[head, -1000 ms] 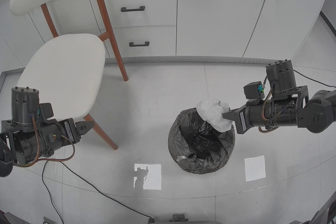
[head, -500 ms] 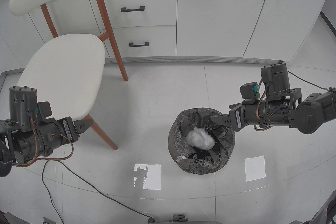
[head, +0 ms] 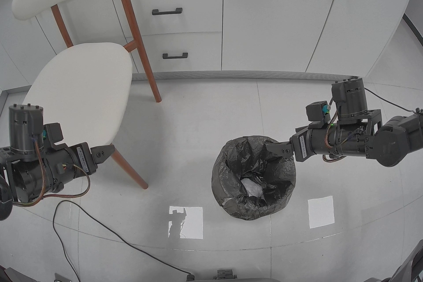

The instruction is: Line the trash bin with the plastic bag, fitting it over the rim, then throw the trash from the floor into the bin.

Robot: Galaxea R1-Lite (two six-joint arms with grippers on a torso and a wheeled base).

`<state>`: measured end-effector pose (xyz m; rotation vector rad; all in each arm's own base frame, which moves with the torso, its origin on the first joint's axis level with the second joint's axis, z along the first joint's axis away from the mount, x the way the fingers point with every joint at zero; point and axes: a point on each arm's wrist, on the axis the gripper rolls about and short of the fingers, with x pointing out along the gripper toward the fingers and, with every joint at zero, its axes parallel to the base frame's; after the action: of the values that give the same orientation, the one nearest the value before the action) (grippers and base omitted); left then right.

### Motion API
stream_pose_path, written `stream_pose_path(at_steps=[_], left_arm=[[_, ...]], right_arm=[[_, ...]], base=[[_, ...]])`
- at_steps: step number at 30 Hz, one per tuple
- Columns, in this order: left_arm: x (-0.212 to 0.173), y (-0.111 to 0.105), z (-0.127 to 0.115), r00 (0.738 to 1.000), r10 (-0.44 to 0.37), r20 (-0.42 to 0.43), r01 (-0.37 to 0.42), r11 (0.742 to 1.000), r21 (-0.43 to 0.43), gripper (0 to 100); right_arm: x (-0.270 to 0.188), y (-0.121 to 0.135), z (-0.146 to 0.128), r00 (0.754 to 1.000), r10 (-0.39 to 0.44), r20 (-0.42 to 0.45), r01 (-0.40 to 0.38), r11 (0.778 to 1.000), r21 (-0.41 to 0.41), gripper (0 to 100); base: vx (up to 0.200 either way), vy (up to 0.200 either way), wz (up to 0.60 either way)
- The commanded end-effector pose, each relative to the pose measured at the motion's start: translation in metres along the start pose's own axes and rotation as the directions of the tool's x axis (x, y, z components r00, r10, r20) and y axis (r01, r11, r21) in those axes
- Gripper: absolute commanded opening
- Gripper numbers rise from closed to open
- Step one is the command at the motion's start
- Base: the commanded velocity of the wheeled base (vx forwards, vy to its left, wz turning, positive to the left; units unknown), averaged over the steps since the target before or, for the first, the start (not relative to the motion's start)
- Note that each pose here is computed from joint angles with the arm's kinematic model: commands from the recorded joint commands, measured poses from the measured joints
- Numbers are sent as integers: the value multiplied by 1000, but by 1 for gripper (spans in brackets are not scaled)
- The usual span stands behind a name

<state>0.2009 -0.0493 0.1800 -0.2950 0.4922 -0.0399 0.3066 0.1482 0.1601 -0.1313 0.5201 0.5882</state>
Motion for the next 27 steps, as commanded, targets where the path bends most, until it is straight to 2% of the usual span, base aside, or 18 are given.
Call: stream_pose_path(at_steps=[1,3,4,6,8,10,11,12,13,14,15,18,19,20,23,24,25,27], left_arm=[[-25,-1,14,994,-9,107,-1,996,87,100],[-37,2,17,990,-12,142,-3,994,105,100],[-48,5,14,988,-13,155,-5,993,115,100],[-58,7,10,990,-6,143,-11,993,117,100],[-85,12,6,992,15,128,-30,992,119,100],[-113,17,2,987,13,159,-32,993,117,100],[-136,19,0,980,-25,199,-1,992,128,100],[-144,21,-2,976,-39,214,10,991,132,100],[-168,26,-10,963,-87,253,50,987,151,100],[-171,26,-11,962,-95,256,57,987,152,100],[-196,35,-25,945,-134,298,88,983,160,100],[-225,49,-49,927,-129,353,79,985,152,100],[-225,49,-49,927,-129,353,79,985,152,100],[-237,54,-61,922,-91,377,42,990,137,100],[-253,55,-90,912,58,407,-99,992,81,100],[-257,54,-100,895,87,437,-133,988,76,100],[-259,53,-110,880,87,466,-141,987,82,100],[-259,57,-134,872,-29,489,-53,987,154,100]], right_arm=[[-34,1,9,993,-99,62,100,995,-1,100],[-48,1,7,988,-138,73,138,990,3,100],[-64,-4,-1,979,-194,69,193,981,19,100],[-80,-8,-11,970,-236,64,234,972,35,100],[-122,-13,-29,949,-303,88,298,952,68,100],[-157,-16,-44,922,-366,128,355,929,102,100],[-181,-15,-56,898,-410,162,393,911,127,100],[-190,-13,-61,887,-426,176,407,903,136,100],[-220,-5,-81,847,-478,231,450,878,165,100],[-222,-4,-83,845,-481,235,452,876,167,100],[-250,13,-114,801,-519,299,483,855,189,100],[-276,38,-162,752,-558,351,515,830,217,100],[-276,38,-162,752,-558,351,515,830,217,100],[-285,49,-184,741,-571,354,524,821,228,100],[-292,69,-237,737,-577,351,529,816,231,100],[-286,69,-248,753,-592,286,539,805,246,100],[-284,68,-251,750,-609,258,550,791,269,100],[-284,66,-250,712,-652,260,554,750,361,100]], base=[[0,0,0],[0,0,0],[0,0,0],[0,0,0],[0,0,0],[0,0,0],[0,0,0],[0,0,0],[0,0,0],[0,0,0],[0,0,0],[0,0,0],[0,0,0],[0,0,0],[0,0,0],[0,0,0],[0,0,0],[0,0,0]])
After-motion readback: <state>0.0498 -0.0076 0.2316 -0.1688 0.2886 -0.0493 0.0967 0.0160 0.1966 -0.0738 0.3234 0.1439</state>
